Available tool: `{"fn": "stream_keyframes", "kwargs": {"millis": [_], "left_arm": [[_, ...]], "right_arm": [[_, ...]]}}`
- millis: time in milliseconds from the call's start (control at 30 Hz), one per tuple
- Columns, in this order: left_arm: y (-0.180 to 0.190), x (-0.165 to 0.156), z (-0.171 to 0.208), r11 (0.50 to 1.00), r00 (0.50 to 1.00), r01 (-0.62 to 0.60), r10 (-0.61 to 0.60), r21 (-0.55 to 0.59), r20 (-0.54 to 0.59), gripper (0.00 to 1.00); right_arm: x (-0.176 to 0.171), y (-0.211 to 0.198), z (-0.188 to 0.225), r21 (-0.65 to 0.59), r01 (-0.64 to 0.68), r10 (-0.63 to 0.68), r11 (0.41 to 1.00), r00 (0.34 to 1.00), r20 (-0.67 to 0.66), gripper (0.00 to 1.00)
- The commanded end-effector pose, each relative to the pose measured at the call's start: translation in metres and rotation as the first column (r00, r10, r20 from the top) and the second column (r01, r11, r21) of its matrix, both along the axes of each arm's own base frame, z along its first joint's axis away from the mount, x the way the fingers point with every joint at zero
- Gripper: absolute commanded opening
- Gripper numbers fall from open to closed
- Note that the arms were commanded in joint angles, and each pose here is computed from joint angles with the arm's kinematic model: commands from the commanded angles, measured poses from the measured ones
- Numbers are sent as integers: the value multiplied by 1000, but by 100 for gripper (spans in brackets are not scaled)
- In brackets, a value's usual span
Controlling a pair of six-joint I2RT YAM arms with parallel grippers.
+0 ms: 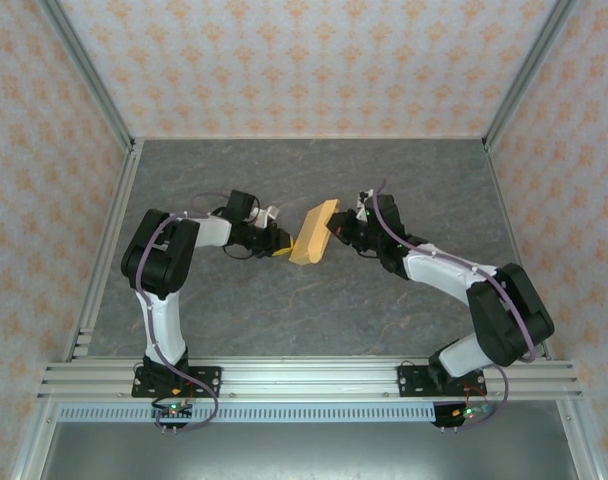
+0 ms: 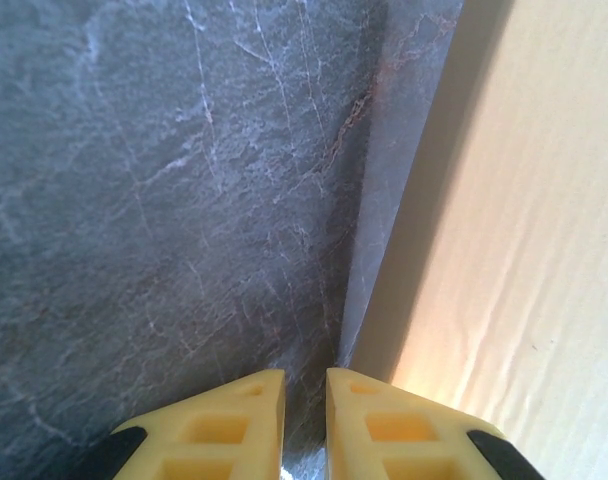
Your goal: Fold the paper box
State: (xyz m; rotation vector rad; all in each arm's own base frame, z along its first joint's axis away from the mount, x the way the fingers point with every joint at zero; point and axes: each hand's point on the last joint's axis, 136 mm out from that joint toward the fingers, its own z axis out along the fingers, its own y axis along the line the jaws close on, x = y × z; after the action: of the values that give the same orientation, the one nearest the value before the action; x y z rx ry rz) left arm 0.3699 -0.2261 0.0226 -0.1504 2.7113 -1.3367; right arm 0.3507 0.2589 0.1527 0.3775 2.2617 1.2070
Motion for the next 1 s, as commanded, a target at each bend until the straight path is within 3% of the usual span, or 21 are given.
{"fn": "stream_keyframes", "kwargs": {"millis": [0, 200, 433, 700, 833, 967], "left_arm": [[11, -26, -46, 986, 993, 18, 2, 164, -122, 19], [15, -24, -44, 972, 995, 35, -11, 232, -104, 20], [16, -24, -43, 967, 995, 43, -19, 253, -95, 24], [31, -19, -35, 941, 999, 10, 9, 337, -52, 40], [54, -14, -26, 896, 998, -57, 63, 440, 3, 46], [89, -6, 14, 807, 979, -197, 126, 557, 163, 49]], "right_arm": [[7, 8, 1, -11, 16, -16, 1000, 1000, 3, 1], [7, 6, -13, -101, 50, -54, 994, 998, -42, 1], [12, 15, -28, -124, 49, -60, 991, 995, -86, 1], [15, 21, -48, -186, 50, -72, 981, 991, -114, 1], [13, 18, -52, -220, 52, -78, 974, 991, -112, 1], [12, 17, -52, -229, 54, -81, 972, 991, -111, 2]]}}
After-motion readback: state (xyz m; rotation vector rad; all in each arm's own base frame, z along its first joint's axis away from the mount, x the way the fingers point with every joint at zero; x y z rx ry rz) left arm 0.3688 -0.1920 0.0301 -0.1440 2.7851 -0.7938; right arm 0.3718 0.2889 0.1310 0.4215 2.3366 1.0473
